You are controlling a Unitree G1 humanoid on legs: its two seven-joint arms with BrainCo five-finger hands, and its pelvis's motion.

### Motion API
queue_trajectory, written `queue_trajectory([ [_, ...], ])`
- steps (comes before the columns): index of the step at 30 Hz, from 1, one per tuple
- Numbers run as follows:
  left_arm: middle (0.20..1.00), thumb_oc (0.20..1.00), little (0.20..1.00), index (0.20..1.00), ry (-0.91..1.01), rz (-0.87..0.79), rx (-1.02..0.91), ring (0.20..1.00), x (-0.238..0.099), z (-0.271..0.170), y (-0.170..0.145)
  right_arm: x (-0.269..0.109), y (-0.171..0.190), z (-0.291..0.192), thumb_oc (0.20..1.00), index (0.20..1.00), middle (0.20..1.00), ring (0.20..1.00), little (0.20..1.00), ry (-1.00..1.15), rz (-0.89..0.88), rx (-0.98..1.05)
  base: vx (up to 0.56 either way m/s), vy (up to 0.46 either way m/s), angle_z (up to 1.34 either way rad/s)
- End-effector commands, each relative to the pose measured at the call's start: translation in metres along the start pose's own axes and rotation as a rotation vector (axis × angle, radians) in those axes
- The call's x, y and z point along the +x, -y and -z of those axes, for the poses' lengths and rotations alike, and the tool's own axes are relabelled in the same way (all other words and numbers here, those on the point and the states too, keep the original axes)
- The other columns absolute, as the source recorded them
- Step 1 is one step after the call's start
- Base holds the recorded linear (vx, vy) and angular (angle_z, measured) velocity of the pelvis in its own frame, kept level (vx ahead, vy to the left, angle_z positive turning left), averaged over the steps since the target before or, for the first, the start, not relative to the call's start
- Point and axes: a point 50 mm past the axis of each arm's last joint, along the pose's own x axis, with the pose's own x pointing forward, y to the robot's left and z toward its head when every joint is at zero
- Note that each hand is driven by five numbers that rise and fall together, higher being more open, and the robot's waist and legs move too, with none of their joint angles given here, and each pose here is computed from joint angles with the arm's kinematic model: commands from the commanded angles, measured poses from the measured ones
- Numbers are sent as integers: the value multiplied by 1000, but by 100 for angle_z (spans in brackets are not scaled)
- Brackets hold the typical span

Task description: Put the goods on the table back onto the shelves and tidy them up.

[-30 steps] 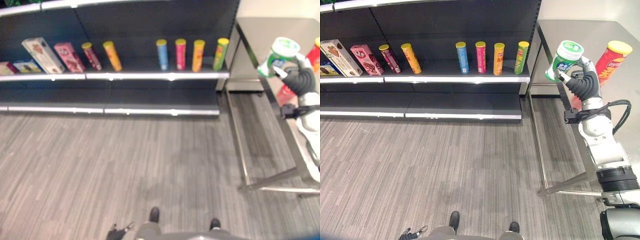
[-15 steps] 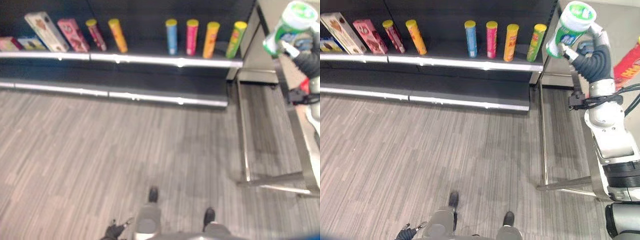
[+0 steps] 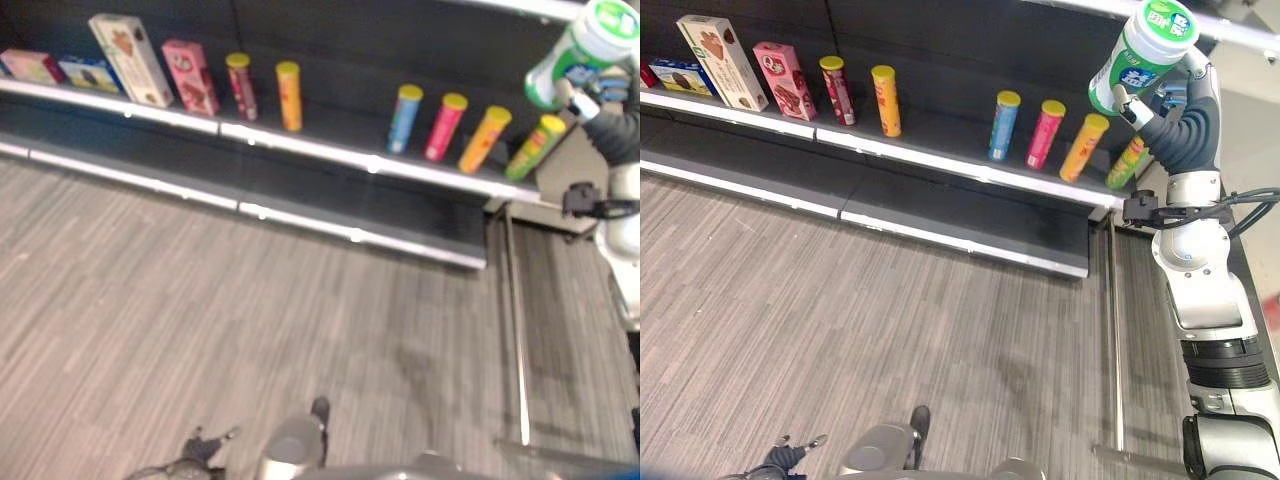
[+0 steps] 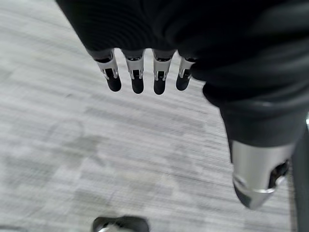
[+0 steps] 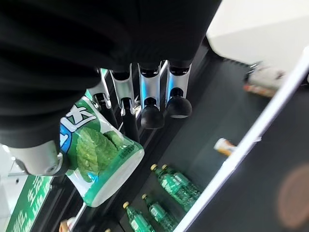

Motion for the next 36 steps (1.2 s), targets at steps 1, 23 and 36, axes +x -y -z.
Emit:
queue_trajectory([
  [1, 1000, 1000, 1000, 1000, 33, -2, 74, 1000, -1, 0, -6, 20, 40, -13, 200, 200, 200, 200, 200, 91, 142, -77, 296, 19, 19],
  [23, 1000, 1000, 1000, 1000, 56, 1, 31, 1000, -4, 1, -11, 54, 36, -33, 200, 200, 200, 200, 200, 165, 92, -6, 317, -79, 16],
  [36, 1000, 1000, 1000, 1000, -33, 6, 22, 1000, -7, 22, -8, 84, 31, -48, 200, 200, 200, 200, 200, 179, 32, 11, 224, 51, -4],
])
